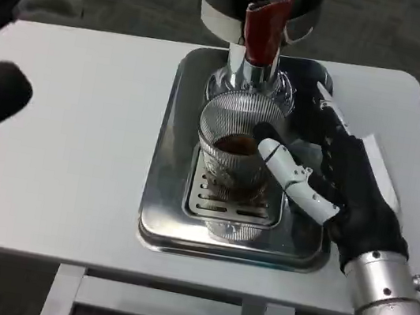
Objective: Grasp the cup under the faucet to collect the drink, then remove the cup.
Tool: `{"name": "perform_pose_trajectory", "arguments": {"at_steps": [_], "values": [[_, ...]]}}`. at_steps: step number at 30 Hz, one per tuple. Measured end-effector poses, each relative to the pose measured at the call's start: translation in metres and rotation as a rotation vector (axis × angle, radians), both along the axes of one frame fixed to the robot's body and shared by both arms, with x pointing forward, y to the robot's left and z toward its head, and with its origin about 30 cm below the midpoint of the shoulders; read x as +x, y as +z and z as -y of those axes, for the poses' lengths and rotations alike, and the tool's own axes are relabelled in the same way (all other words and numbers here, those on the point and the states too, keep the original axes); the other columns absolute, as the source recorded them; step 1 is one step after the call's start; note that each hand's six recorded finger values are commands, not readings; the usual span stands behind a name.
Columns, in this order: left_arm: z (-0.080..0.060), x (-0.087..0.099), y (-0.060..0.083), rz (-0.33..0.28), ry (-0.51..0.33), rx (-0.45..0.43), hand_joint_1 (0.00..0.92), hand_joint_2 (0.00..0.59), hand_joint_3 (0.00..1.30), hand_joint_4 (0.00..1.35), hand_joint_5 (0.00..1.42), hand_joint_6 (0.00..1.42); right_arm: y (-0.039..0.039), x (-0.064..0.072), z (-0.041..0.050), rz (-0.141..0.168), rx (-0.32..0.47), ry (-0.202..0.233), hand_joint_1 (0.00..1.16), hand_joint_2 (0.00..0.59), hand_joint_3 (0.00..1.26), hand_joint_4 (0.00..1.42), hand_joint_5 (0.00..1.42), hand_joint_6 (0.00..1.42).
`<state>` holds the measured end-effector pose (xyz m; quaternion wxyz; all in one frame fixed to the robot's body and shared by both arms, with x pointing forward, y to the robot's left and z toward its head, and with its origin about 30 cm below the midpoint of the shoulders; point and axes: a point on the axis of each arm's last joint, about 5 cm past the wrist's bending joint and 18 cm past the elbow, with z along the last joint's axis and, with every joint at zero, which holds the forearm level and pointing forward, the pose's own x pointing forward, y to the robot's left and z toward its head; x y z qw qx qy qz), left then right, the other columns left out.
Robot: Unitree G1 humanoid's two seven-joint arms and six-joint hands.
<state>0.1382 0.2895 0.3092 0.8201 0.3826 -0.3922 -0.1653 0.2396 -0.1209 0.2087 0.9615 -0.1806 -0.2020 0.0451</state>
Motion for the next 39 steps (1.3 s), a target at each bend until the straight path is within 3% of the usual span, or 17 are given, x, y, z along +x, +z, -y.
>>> {"name": "perform_pose_trajectory", "arguments": {"at_steps": [5, 8, 13, 17, 21, 32, 39], "values": [[0.004, -0.005, -0.020, -0.033, 0.055, 0.013, 0.000, 0.129, 0.03, 0.00, 0.01, 0.16, 0.0000, -0.001, 0.0027, -0.001, -0.004, 0.000, 0.51, 0.264, 0.02, 0.09, 0.14, 0.32], [0.010, -0.007, -0.038, -0.083, 0.076, 0.044, 0.000, 0.121, 0.02, 0.00, 0.00, 0.15, -0.0024, -0.002, 0.0065, -0.016, -0.020, 0.006, 0.53, 0.247, 0.00, 0.07, 0.13, 0.32], [0.015, -0.013, -0.052, -0.087, 0.119, 0.041, 0.000, 0.108, 0.02, 0.00, 0.00, 0.15, -0.0039, -0.003, 0.0116, -0.036, -0.022, 0.027, 0.59, 0.228, 0.00, 0.02, 0.08, 0.32], [0.018, -0.019, -0.065, -0.125, 0.153, 0.039, 0.000, 0.093, 0.02, 0.00, 0.00, 0.15, -0.0048, -0.003, 0.0146, -0.049, -0.032, 0.048, 0.61, 0.223, 0.00, 0.00, 0.03, 0.28], [0.018, -0.024, -0.071, -0.153, 0.171, 0.039, 0.000, 0.087, 0.02, 0.00, 0.00, 0.15, -0.0043, -0.003, 0.0159, -0.041, -0.051, 0.059, 0.62, 0.221, 0.00, 0.00, 0.02, 0.27], [0.016, -0.036, -0.085, -0.224, 0.218, 0.063, 0.000, 0.064, 0.02, 0.00, 0.00, 0.15, -0.0042, -0.004, 0.0075, -0.012, -0.048, 0.099, 0.64, 0.212, 0.00, 0.00, 0.00, 0.25], [0.012, -0.042, -0.094, -0.281, 0.250, 0.056, 0.000, 0.058, 0.02, 0.00, 0.00, 0.15, -0.0065, -0.005, 0.0004, -0.014, -0.025, 0.106, 0.64, 0.212, 0.00, 0.00, 0.00, 0.22]]}}
